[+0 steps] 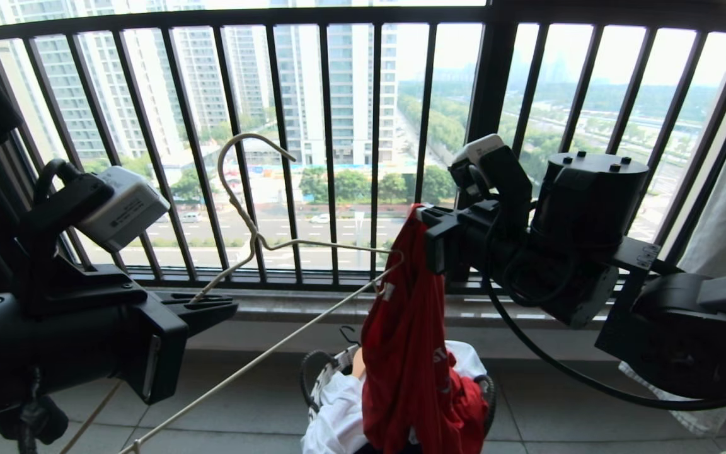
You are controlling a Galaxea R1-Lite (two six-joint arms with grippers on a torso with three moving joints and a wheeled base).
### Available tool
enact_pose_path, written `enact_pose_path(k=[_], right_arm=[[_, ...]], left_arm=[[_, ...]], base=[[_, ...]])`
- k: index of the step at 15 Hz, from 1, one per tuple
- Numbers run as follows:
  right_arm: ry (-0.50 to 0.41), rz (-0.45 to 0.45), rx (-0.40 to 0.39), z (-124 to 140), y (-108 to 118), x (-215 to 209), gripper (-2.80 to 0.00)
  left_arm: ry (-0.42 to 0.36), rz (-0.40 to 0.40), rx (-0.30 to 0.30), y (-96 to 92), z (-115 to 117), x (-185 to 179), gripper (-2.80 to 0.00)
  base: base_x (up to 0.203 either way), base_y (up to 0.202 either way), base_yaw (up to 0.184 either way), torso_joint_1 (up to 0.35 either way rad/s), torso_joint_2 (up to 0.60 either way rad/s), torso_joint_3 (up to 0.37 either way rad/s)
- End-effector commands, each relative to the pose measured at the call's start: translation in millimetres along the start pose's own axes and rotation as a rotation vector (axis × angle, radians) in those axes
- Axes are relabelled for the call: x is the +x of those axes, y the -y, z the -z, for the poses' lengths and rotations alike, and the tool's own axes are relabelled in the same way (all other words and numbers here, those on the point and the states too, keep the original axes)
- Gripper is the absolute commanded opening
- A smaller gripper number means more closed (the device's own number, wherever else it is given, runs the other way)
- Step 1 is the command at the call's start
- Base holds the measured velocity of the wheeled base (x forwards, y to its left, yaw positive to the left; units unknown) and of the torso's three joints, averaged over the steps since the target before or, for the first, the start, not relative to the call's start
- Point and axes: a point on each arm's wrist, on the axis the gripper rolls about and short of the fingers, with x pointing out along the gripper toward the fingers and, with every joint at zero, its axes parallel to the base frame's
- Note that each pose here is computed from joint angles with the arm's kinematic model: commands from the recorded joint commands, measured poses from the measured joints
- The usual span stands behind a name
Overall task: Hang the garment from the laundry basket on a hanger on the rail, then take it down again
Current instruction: Hang the clothes on the clothes rack
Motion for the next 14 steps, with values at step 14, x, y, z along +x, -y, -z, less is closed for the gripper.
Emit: enact_pose_path(k=[14], right_arm=[[0.005,-0.011,0.001,-0.6,-4.3,-0.3,-2.80]], left_arm=[[-0.011,0.097,0.027,14.4,5.2,-0.6,-2.80]], base=[[0.000,0.000,0.000,0.000,0.00,0.000]])
